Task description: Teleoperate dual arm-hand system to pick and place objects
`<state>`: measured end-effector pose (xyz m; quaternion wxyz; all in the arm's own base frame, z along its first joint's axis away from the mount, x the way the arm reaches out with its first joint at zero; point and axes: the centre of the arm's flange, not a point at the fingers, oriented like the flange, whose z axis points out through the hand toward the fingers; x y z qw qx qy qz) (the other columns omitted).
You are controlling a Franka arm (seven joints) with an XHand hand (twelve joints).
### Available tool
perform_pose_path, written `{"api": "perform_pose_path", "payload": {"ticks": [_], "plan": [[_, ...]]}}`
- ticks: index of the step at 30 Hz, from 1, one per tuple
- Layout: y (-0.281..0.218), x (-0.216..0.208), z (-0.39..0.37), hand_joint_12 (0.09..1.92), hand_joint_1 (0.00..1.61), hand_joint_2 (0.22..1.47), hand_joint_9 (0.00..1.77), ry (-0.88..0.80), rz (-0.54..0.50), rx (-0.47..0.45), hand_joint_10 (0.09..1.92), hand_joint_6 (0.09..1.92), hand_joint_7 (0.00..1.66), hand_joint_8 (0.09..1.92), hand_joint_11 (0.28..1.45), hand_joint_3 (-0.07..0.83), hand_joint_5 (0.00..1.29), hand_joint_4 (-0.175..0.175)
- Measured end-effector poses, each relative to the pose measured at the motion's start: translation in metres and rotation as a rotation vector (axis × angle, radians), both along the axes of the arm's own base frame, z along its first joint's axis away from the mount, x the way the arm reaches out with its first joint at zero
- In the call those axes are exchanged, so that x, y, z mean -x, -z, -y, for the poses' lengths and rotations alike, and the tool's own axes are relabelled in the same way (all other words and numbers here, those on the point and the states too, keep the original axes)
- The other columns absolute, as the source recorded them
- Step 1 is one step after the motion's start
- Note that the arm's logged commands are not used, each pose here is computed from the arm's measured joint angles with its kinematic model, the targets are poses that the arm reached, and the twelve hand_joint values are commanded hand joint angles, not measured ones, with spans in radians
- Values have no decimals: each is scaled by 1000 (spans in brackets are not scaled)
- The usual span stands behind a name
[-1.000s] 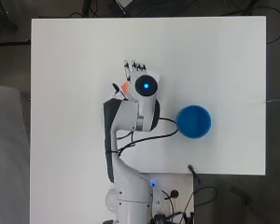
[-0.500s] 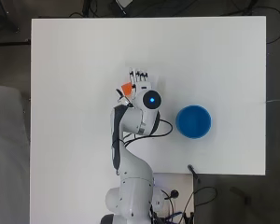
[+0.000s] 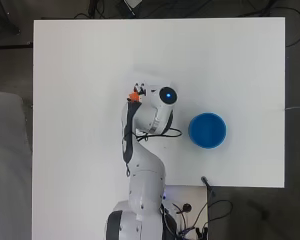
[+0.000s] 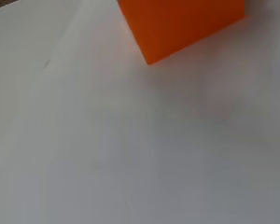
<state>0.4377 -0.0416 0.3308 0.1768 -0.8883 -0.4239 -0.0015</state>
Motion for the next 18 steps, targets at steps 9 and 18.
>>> {"api": "perform_pose_path", "payload": {"ticks": [9,18], "plan": [[-37,-5,-10,1872,877,1265,1180,-143,24,-138,1920,1424,847,1920,850,0,688,175],[-128,1,-17,87,127,953,224,-141,190,-44,87,87,93,87,415,-26,42,51]]}}
